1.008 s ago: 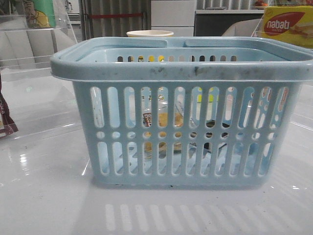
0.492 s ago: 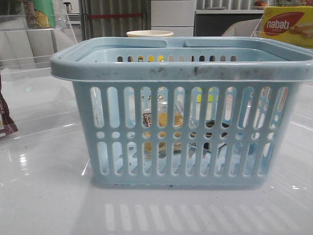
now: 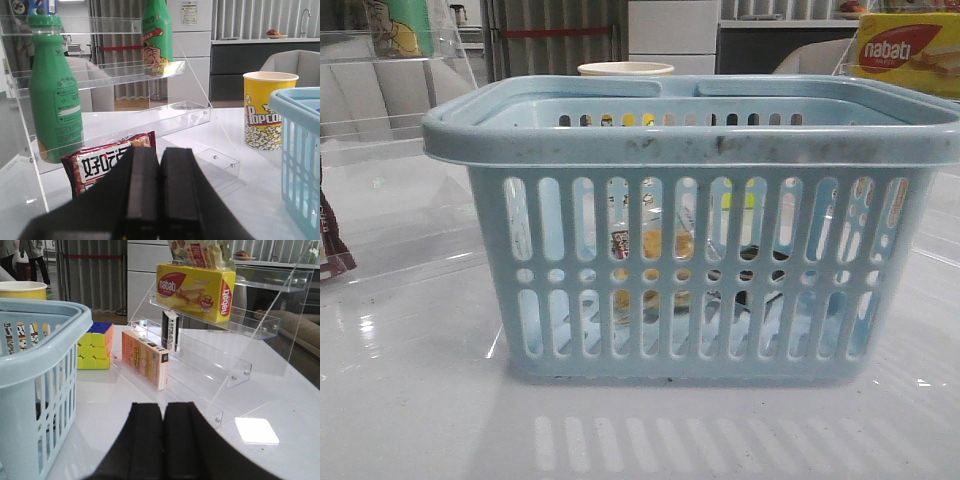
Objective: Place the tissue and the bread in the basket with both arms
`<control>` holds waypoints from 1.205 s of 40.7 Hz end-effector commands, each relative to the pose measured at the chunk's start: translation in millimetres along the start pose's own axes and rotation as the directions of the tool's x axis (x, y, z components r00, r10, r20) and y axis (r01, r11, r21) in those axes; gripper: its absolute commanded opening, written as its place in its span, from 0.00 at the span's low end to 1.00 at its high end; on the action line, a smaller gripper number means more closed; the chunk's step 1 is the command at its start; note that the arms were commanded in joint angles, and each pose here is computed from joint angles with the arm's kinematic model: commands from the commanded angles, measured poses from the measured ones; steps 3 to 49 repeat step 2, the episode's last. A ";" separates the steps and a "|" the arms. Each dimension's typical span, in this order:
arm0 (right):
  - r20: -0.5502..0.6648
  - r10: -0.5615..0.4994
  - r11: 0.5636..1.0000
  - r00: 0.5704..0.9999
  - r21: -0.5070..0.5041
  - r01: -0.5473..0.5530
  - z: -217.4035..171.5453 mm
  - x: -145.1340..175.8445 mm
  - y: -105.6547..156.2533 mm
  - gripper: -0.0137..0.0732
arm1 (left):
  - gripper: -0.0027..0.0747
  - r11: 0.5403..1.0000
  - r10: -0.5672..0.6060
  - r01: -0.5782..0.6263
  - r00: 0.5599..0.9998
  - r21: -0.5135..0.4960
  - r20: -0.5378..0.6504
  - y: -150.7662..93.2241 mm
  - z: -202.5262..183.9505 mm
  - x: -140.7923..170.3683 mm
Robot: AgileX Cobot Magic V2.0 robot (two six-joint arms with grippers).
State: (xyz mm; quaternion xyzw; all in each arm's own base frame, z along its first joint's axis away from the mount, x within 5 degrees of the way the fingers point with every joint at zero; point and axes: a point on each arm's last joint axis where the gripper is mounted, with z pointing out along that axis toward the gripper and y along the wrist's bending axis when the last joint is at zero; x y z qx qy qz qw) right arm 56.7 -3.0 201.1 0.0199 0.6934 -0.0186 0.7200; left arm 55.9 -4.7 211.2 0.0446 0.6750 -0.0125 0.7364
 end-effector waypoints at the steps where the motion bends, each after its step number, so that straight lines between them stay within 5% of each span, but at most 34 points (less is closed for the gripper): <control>1: 0.111 -0.013 1.000 0.994 0.009 0.012 -2.3 -10.9 -0.6 0.22 | 0.15 1.000 -0.014 0.015 0.995 -0.009 0.095 0.9 -1.8 -6.8; 49: 0.111 -0.013 1.000 0.994 0.009 0.012 -2.3 -10.9 -0.6 0.22 | 0.15 1.000 -0.014 0.015 0.995 -0.009 0.095 0.9 -1.8 -6.8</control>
